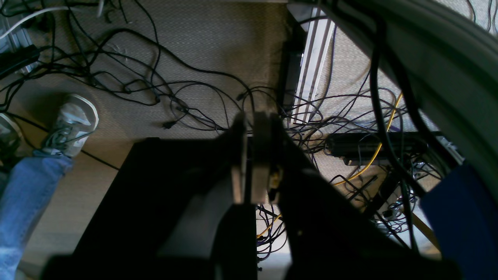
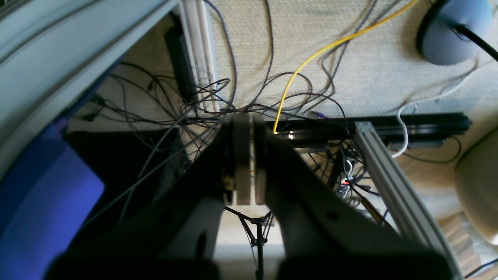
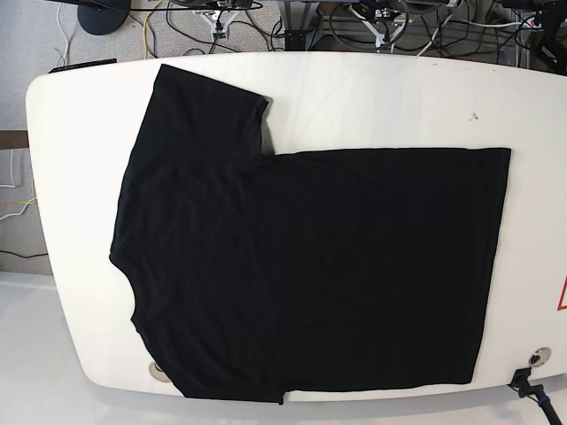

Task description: Fold the T-shirt properly

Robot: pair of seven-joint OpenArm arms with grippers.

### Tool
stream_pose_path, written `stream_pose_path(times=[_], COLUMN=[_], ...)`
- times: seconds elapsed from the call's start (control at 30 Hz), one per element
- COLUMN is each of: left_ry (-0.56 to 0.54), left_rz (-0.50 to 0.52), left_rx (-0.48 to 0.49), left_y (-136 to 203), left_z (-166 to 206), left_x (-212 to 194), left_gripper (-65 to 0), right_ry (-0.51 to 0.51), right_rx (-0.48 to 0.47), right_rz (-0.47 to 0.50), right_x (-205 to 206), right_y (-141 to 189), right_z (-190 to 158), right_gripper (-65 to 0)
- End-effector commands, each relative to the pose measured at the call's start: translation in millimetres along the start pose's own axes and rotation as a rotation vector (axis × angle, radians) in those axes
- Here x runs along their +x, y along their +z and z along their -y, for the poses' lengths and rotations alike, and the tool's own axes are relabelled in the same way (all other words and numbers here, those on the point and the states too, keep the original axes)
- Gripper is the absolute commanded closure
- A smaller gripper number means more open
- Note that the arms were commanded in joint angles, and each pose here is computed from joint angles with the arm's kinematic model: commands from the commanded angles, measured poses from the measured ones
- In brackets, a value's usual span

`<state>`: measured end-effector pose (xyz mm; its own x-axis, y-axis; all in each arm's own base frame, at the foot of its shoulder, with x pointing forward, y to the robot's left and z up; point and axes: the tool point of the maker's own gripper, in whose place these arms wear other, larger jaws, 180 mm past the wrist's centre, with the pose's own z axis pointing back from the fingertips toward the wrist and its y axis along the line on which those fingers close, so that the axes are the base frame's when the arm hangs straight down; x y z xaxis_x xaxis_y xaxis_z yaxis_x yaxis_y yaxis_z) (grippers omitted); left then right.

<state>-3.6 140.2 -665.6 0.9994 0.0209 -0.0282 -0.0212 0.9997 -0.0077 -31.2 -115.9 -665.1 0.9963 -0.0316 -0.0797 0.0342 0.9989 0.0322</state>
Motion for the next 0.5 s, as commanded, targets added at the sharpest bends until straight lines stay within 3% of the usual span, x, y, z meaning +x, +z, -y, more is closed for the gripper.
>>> stream_pose_path(times=[0.0,0.47], left_ry=[0.004,0.002], left_rz=[-0.006,-0.016], left_rx=[-0.003,0.004], left_y=[0,0], left_z=[2,0], left_x=[-4,-7], left_gripper=[-1.9,-1.2], right_ry=[0.006,0.008], right_rx=[0.012,0.009], right_rz=[0.016,0.0], right_x=[3,-7], right_y=[0,0], right_z=[-2,0], right_gripper=[-3.2,-3.1])
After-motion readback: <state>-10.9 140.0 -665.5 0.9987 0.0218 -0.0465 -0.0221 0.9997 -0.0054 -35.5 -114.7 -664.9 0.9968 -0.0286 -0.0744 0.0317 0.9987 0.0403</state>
